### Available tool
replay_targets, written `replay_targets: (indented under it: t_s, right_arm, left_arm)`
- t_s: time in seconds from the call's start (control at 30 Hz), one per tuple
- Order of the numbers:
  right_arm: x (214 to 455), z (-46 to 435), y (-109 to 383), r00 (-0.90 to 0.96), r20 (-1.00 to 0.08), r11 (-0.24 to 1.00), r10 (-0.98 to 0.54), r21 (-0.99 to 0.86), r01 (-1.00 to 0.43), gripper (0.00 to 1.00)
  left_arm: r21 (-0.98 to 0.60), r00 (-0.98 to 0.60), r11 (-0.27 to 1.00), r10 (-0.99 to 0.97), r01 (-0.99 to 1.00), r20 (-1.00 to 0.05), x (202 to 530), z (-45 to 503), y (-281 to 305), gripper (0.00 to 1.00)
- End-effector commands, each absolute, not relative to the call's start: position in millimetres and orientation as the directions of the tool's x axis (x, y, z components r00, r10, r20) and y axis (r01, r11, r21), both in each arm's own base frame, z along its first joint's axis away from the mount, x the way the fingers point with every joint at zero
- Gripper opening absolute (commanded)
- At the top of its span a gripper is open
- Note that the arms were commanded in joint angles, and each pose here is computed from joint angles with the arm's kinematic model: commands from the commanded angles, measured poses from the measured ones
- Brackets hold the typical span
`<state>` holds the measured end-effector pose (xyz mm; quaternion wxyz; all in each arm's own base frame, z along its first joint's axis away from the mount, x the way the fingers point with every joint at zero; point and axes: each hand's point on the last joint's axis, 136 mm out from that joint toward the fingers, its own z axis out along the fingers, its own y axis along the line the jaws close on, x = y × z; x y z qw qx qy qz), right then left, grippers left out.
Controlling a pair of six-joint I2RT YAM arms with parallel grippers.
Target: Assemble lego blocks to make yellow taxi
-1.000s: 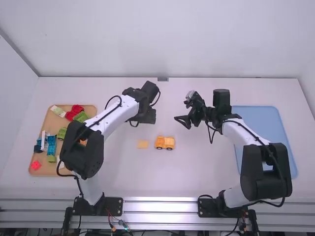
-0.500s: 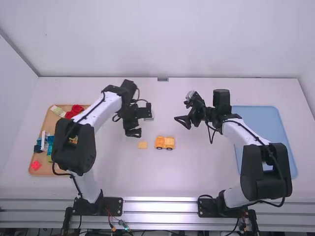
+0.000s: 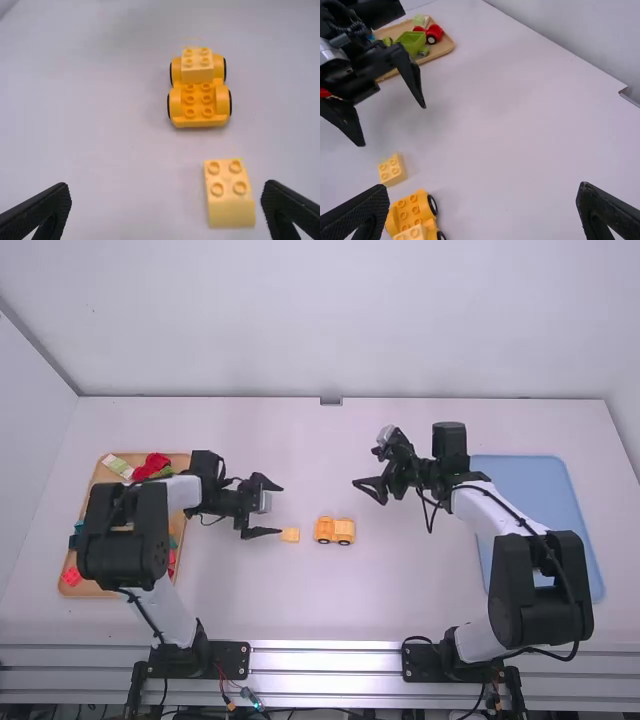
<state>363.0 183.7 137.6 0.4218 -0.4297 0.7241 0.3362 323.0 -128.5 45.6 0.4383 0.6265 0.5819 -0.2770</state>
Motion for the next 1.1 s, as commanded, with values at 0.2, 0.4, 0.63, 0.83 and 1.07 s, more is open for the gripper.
replay_targets:
  t_s: [0.2, 0.4, 0.63, 0.83, 1.07]
  right_arm:
    - [353.3, 160.6, 205.8, -0.094, -0.922, 0.292, -0.375, -0.021, -0.956, 0.99]
    - [357.1, 157.7, 201.3, -0.112, -0.916, 0.318, -0.386, -0.018, -0.948, 0.99]
    - [356.0, 156.4, 201.1, -0.121, -0.914, 0.318, -0.388, -0.010, -0.948, 0.99]
    - [353.1, 153.3, 200.7, -0.135, -0.909, 0.315, -0.394, 0.004, -0.949, 0.99]
    - [354.4, 154.7, 200.9, -0.125, -0.911, 0.315, -0.392, -0.005, -0.949, 0.99]
  left_arm:
    - [0.035, -0.015, 0.148, 0.324, 0.988, -0.946, 300.0, 25.9, -142.4, 0.90]
    - [-0.034, -0.073, 0.115, 0.350, 0.993, -0.934, 293.3, 1.6, -152.5, 0.86]
    - [-0.010, -0.037, 0.065, 0.427, 0.998, -0.903, 285.0, -18.1, -162.8, 0.62]
    - [-0.024, -0.077, 0.128, 0.433, 0.991, -0.898, 292.5, -20.1, -144.0, 0.75]
    - [-0.006, -0.054, 0.131, 0.365, 0.991, -0.930, 290.3, -11.1, -144.5, 0.66]
